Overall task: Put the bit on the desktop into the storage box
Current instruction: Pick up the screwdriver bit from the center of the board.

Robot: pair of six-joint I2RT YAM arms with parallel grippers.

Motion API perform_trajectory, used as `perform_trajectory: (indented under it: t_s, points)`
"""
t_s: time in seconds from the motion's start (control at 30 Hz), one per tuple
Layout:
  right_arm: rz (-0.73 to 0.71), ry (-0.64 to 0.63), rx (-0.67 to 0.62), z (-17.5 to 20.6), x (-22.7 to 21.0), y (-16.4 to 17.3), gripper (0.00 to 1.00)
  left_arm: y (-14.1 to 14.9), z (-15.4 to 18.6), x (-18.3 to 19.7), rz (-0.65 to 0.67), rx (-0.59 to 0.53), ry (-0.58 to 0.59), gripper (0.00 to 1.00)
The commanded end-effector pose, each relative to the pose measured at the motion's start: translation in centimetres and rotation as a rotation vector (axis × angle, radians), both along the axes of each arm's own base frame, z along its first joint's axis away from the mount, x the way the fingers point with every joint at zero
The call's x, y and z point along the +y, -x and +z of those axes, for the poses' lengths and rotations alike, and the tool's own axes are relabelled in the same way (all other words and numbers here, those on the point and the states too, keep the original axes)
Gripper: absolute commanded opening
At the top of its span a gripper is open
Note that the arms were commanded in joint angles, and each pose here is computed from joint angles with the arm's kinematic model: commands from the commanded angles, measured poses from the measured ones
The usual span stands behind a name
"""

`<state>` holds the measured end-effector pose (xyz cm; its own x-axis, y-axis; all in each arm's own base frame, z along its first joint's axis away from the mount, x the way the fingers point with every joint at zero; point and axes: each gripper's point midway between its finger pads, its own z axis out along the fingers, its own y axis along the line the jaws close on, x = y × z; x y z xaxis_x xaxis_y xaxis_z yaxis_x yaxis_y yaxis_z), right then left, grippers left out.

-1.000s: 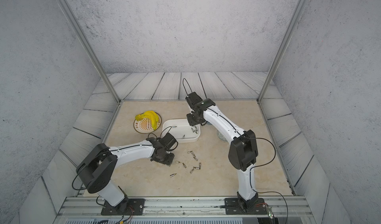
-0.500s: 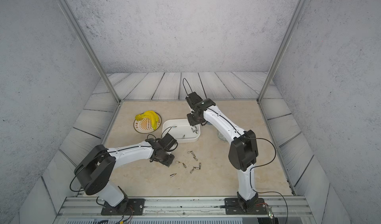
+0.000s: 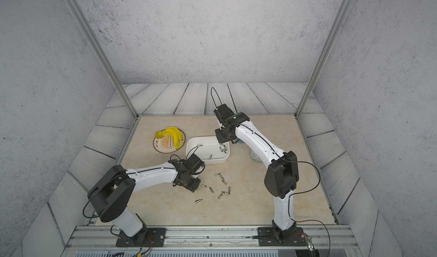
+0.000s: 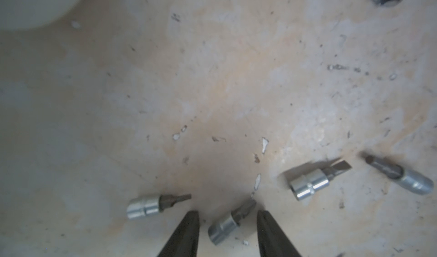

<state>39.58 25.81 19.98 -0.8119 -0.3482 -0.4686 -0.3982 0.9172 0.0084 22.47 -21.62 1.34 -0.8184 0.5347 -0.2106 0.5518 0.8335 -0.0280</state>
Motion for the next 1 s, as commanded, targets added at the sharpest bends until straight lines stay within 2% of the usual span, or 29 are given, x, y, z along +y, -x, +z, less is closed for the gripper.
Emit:
perform_trajectory:
  t_s: [0.0, 0.6, 0.97]
  points:
    - [-0.009, 0.010, -0.019, 1.1, -0.9, 0.4, 0.37, 0.3, -0.5, -0.4, -0.008, 0.023, 0.002, 0.44]
    - [-0.019, 0.007, -0.015, 1.1, -1.8, 1.5, 0.37, 0.7, -1.1, -0.4, 0.002, 0.047, -0.023, 0.30]
    - [-0.051, -0.005, 0.053, -1.7, -3.1, 5.9, 0.37, 1.4, -1.8, -0.3, 0.023, 0.081, -0.020, 0.14]
